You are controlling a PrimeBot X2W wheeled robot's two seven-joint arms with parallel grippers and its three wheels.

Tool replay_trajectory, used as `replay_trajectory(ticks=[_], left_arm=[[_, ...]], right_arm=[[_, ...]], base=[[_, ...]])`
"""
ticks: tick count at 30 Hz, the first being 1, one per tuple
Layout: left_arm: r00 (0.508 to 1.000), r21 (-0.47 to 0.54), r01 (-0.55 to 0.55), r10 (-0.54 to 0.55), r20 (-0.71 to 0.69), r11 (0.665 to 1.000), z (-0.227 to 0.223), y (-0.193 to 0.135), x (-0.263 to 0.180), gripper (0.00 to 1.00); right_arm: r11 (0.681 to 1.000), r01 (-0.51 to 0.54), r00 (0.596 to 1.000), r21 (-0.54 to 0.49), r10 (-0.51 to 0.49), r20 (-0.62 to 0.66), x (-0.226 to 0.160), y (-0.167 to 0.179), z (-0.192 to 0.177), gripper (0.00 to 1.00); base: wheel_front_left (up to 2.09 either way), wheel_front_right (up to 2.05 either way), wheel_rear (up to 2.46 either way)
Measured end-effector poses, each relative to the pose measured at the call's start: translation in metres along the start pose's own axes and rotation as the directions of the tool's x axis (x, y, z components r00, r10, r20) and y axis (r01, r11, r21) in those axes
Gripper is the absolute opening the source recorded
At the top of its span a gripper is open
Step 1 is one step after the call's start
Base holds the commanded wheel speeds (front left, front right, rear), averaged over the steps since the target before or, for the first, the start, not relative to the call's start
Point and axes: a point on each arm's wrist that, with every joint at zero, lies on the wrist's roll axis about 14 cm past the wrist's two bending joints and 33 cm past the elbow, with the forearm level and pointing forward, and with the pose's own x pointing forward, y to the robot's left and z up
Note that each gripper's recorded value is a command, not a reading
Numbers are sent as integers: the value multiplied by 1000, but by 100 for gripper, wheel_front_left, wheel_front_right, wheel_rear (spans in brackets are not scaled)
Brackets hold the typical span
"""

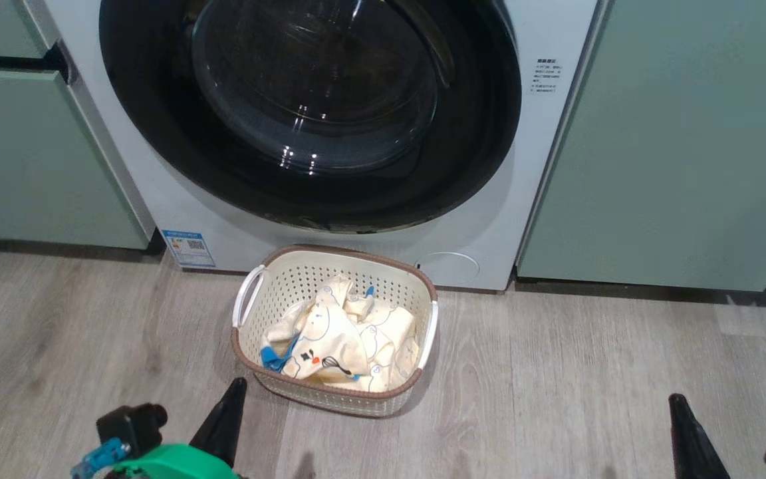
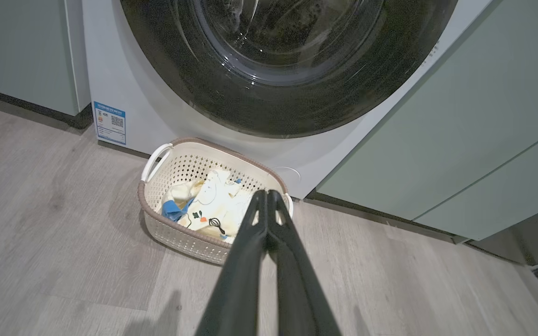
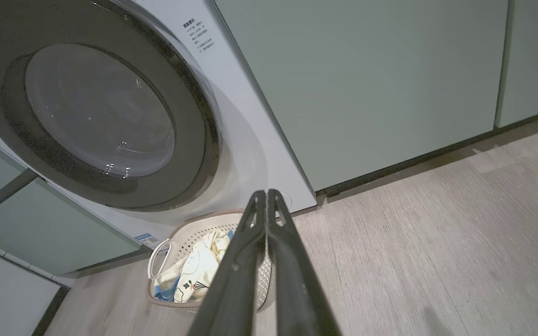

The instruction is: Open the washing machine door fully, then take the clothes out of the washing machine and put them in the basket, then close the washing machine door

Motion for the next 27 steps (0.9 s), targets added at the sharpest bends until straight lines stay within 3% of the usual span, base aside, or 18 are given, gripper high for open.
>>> replay_trajectory(ticks=[15, 27], left_arm=[[1000, -162, -2, -2, -26, 987, -3, 1, 4, 0], [999, -310, -4, -7, -34, 951, -1, 2, 9, 0]], right_arm=[[988, 28, 1000, 154, -30, 10, 9, -6, 7, 0], [955, 41, 999, 293, -45, 7, 15, -8, 11, 0]], base=[[0, 0, 0], [0, 0, 0]])
